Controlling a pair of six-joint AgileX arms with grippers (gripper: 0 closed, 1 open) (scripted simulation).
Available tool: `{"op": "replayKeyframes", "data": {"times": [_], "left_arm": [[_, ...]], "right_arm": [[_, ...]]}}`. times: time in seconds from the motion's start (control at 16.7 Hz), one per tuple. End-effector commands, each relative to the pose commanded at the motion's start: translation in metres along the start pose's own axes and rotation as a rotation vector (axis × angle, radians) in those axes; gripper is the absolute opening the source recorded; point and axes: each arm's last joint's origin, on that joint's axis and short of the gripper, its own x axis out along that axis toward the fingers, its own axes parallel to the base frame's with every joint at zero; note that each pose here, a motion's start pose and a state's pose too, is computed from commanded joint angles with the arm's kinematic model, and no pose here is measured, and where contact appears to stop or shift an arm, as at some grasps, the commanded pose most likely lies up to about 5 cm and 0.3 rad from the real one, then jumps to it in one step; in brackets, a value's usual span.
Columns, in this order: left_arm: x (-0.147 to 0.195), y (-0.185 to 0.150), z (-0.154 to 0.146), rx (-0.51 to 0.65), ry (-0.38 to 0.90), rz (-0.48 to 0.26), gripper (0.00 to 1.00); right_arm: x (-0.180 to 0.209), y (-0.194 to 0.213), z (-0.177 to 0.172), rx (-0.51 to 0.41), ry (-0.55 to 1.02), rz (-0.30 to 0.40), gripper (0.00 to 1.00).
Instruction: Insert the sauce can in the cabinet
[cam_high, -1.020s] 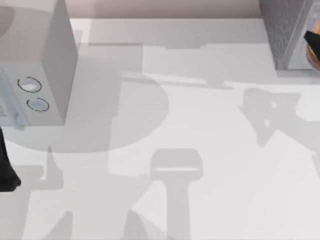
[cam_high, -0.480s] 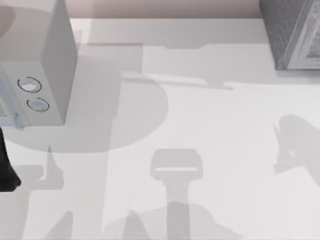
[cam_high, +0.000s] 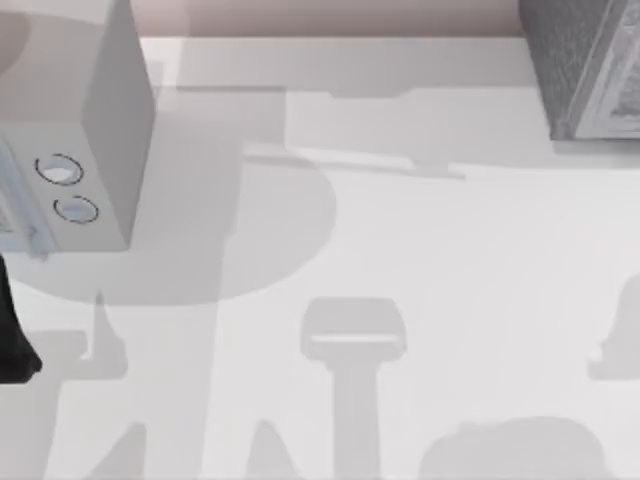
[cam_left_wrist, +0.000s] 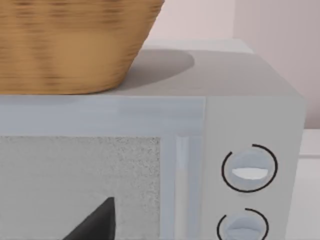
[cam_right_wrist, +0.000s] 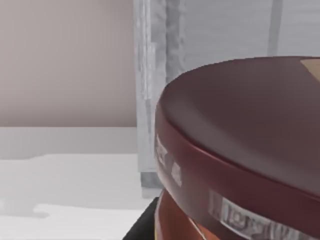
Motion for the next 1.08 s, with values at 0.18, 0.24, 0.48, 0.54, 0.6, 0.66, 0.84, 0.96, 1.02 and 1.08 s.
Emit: {"op": "replayKeyframes", "data": {"times": [0.18,0.24,0.48,0.54,0.6,0.66,0.84,0.96,1.02,1.08], "left_arm": [[0.0,0.0,0.0,0.0,0.0,0.0,1.0],[0.0,0.0,0.0,0.0,0.0,0.0,1.0],[0.0,0.0,0.0,0.0,0.0,0.0,1.0],[0.0,0.0,0.0,0.0,0.0,0.0,1.0],[0.0,0.0,0.0,0.0,0.0,0.0,1.0],[0.0,0.0,0.0,0.0,0.0,0.0,1.0],[0.0,0.0,0.0,0.0,0.0,0.0,1.0],[0.0,0.0,0.0,0.0,0.0,0.0,1.0],[0.0,0.0,0.0,0.0,0.0,0.0,1.0],[0.0,0.0,0.0,0.0,0.0,0.0,1.0]], "right_arm": [[0.0,0.0,-0.001,-0.001,-0.002,-0.004,0.0],[0.0,0.0,-0.001,-0.001,-0.002,-0.004,0.0],[0.0,0.0,0.001,0.001,0.005,-0.003,0.0],[0.0,0.0,0.006,0.001,0.014,-0.003,0.0],[0.0,0.001,0.012,0.001,0.026,-0.003,0.0],[0.001,0.001,0.021,0.001,0.039,-0.004,0.0],[0.004,0.003,0.067,-0.001,0.052,-0.005,0.0],[0.007,0.004,0.104,-0.002,0.038,-0.006,0.0],[0.009,0.005,0.12,-0.002,0.034,-0.006,0.0],[0.012,0.006,0.134,-0.003,0.036,-0.006,0.0]]}}
